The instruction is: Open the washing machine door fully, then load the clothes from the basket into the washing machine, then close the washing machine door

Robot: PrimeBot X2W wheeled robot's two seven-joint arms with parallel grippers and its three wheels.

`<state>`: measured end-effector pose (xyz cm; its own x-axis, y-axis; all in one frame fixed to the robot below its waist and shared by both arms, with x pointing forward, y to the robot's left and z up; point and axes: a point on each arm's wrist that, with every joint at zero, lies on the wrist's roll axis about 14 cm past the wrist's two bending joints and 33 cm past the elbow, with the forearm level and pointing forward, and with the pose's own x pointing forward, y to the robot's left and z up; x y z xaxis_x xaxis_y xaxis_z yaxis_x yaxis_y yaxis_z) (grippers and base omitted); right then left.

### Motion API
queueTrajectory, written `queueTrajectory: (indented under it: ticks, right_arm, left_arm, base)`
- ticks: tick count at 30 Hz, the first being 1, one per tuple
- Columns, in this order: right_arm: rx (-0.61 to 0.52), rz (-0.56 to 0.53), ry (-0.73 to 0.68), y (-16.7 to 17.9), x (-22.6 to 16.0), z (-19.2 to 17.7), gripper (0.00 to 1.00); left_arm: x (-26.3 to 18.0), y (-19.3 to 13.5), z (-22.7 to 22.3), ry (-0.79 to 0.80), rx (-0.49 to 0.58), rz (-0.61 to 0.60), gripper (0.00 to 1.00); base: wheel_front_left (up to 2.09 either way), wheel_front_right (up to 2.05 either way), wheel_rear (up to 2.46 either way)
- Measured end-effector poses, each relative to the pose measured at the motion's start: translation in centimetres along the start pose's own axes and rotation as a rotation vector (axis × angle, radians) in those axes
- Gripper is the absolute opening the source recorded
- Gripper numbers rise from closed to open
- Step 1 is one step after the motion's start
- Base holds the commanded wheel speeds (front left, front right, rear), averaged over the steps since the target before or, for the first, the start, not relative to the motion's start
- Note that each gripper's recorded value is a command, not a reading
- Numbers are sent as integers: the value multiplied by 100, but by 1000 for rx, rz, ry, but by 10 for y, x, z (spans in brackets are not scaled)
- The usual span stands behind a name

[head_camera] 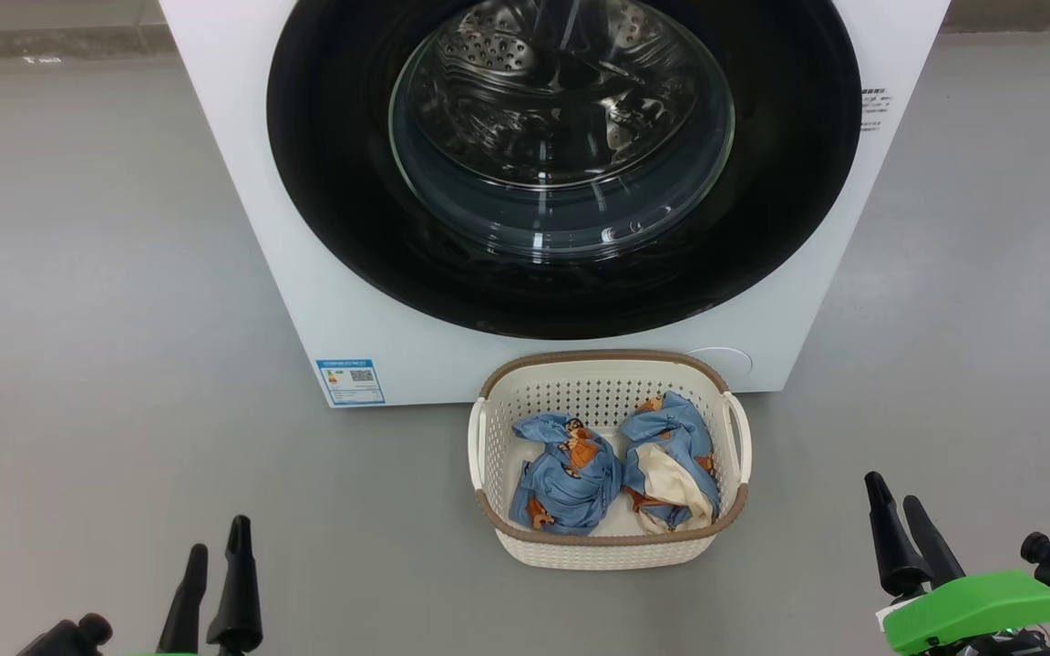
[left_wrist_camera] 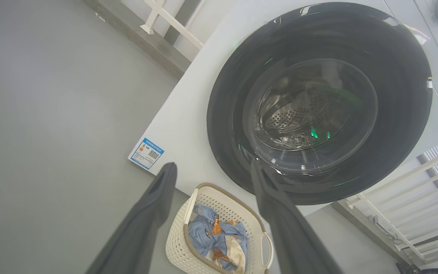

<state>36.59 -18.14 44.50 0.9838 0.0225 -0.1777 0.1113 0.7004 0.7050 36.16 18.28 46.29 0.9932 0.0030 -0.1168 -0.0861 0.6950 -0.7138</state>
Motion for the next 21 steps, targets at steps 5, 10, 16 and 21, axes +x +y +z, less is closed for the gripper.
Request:
queueTrajectory:
  ticks: [5,10,16,21]
  right_arm:
    - [-57,9,-3,1,0,1,100]
    - [-117,21,-11,3,1,3,100]
    - [-186,55,-13,12,4,2,100]
    - [-243,67,-20,14,4,3,100]
  left_arm:
    - [0,-2,0,-1,64,-11,100]
    - [0,-4,2,-11,130,-20,100]
    - [-1,-6,4,-22,206,-31,100]
    - [-1,-8,4,-28,266,-42,100]
  base:
    - [0,0,0]
    - [0,0,0]
    - [0,0,0]
    - [0,0,0]
